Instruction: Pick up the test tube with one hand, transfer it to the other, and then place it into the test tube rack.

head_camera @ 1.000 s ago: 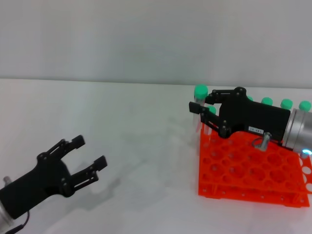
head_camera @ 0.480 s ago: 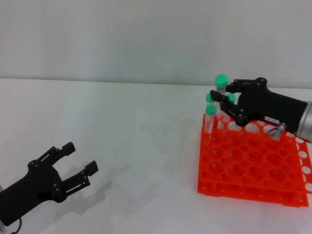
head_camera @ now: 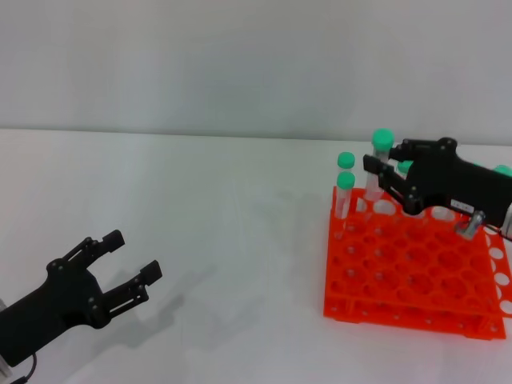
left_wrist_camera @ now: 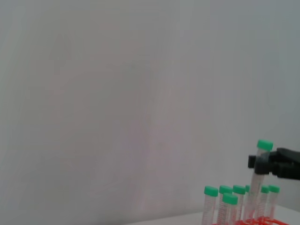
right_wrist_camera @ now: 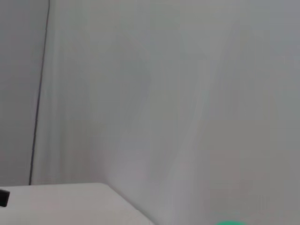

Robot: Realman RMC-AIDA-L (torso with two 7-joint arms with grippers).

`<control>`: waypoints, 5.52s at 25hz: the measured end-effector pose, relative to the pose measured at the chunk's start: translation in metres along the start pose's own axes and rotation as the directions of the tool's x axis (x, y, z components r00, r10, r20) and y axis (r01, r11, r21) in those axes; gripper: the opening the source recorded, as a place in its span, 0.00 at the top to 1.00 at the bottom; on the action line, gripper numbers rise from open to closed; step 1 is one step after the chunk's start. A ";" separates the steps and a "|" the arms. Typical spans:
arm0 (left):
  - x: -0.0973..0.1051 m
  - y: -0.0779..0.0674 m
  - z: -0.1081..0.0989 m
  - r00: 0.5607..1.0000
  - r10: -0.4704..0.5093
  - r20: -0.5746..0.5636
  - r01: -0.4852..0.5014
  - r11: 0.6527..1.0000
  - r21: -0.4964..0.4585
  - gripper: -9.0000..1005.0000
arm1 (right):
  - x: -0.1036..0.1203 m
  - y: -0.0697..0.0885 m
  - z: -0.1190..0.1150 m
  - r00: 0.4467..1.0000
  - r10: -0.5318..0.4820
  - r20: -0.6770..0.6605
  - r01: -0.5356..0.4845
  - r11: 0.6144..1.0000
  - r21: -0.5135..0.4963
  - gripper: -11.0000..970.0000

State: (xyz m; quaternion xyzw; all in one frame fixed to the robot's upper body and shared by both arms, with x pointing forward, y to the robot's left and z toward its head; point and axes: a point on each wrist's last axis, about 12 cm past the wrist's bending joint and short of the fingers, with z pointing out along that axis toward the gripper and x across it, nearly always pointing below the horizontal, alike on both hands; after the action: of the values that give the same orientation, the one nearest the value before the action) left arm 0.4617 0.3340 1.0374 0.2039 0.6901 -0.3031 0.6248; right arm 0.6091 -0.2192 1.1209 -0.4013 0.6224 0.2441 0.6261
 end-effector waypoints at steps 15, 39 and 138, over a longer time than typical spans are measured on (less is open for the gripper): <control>-0.001 0.001 0.005 1.000 0.003 -0.002 -0.003 1.000 0.001 0.11 | 0.016 0.014 0.003 0.999 0.039 -0.012 -0.039 0.999 -0.001 0.72; -0.001 0.003 0.013 1.000 0.005 -0.006 -0.005 1.000 0.000 0.11 | 0.020 0.013 0.015 1.000 -0.011 -0.006 0.012 0.999 0.035 0.70; 0.010 0.021 -0.010 0.968 0.174 0.178 -0.048 0.833 -0.552 0.11 | 0.077 0.020 -0.191 0.985 -0.106 0.133 -0.013 0.733 0.680 0.33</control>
State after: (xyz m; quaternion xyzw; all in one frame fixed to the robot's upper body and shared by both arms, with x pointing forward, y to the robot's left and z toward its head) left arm 0.4664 0.3555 1.0243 0.0236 0.6607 -0.0787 0.7462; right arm 0.4891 -0.3771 1.0599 -0.1394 0.6050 0.0163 0.7837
